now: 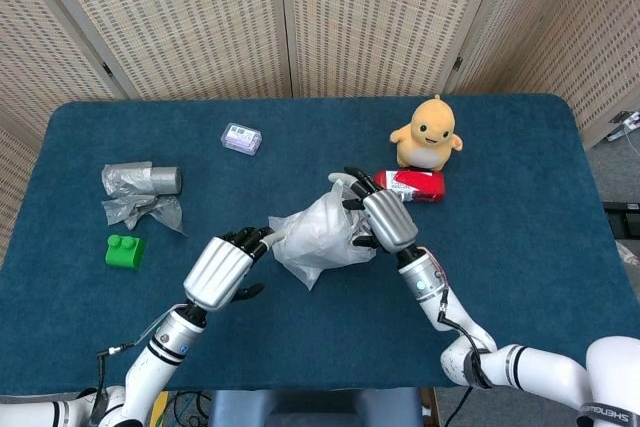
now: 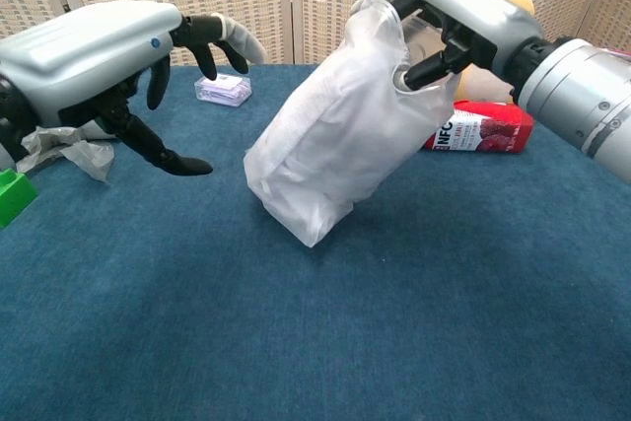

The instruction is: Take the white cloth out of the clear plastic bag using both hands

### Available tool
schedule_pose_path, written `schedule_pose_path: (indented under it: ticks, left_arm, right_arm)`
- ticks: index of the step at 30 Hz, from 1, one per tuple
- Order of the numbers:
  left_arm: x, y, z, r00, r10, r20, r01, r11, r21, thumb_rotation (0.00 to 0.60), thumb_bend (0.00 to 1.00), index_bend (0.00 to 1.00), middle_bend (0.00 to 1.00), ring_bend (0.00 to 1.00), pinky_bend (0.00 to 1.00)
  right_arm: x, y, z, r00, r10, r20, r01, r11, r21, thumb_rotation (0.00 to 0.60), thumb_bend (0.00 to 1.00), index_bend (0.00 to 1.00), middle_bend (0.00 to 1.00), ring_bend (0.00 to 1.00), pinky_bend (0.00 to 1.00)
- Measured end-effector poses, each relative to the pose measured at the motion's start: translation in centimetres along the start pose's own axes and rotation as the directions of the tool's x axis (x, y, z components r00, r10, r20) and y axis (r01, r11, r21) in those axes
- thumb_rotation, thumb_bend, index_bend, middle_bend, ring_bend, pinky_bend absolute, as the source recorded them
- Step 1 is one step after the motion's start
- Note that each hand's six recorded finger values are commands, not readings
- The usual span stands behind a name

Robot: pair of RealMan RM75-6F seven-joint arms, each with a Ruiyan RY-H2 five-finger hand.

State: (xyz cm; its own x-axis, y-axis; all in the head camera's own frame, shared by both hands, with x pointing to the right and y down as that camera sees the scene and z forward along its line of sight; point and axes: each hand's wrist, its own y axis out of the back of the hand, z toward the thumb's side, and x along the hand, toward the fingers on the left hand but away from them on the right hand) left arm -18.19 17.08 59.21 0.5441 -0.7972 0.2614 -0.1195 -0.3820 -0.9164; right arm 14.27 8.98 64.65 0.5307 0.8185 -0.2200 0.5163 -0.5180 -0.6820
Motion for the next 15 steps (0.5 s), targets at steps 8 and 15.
schedule_pose_path:
  ticks: [8,15]
  left_arm:
    - [-0.3,-0.2,-0.4,1.000,-0.005,-0.013,0.005,1.000,0.003,0.600,0.00,0.24,0.28,0.32,0.59]
    - [-0.6,-0.3,-1.0,1.000,-0.016,-0.020,0.016,1.000,0.021,0.600,0.00,0.24,0.28,0.32,0.59]
  right_arm:
    - [-0.3,-0.9,0.6,1.000,-0.008,-0.008,0.008,0.997,-0.070,0.600,0.51,0.78,0.21,0.08,0.32]
    - [-0.4,-2.3,-0.5,1.000,0.008,0.015,-0.007,0.996,-0.084,0.600,0.51,0.78,0.21,0.08,0.32]
